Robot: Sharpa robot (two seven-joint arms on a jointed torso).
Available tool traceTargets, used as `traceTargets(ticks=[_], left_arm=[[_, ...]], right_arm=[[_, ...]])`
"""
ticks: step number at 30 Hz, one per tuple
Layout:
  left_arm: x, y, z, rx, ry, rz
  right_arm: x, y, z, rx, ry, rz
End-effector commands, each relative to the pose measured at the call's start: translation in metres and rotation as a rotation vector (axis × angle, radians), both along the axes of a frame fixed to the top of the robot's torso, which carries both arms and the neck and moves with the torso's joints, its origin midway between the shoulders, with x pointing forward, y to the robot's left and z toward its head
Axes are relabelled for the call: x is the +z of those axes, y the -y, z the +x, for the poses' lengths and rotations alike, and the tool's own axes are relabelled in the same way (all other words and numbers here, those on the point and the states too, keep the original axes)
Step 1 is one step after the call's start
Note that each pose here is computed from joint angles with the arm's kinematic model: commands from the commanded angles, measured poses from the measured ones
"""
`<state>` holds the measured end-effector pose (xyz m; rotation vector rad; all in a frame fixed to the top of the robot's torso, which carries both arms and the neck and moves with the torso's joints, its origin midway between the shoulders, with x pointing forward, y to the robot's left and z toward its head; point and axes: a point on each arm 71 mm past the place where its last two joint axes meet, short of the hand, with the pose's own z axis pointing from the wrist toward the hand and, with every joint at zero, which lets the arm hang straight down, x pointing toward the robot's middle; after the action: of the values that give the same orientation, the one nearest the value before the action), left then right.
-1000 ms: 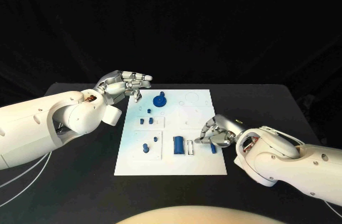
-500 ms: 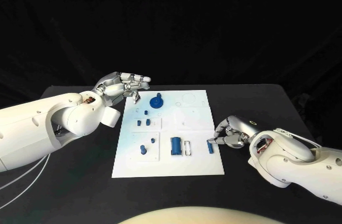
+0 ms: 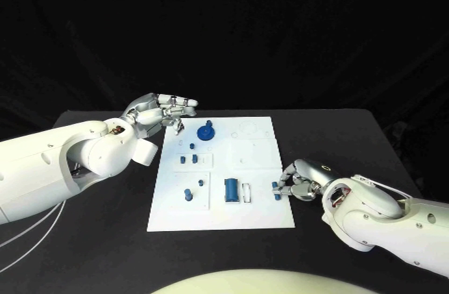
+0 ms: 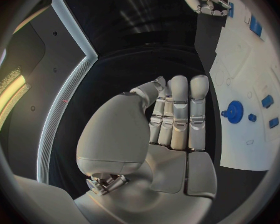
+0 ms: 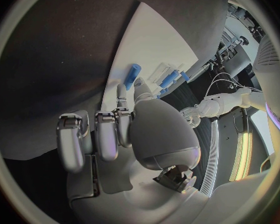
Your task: Assemble the parts on the task board
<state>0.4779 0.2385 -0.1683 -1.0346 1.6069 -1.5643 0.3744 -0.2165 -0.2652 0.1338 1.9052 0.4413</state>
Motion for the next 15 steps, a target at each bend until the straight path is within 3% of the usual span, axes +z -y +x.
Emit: traceTargets(ticks=[1,15], left_arm=[[0.0011,0.002,-0.0010,-0.020,0.005,-0.006],[0.0013,0.001,-0.0014,-0.019,0.005,-0.005]], right_arm=[[-0.003,-0.001,-0.001,0.010,-0.013,-0.039],[-0.012,-0.012,-0.003,0.089,0.000,-0.162]])
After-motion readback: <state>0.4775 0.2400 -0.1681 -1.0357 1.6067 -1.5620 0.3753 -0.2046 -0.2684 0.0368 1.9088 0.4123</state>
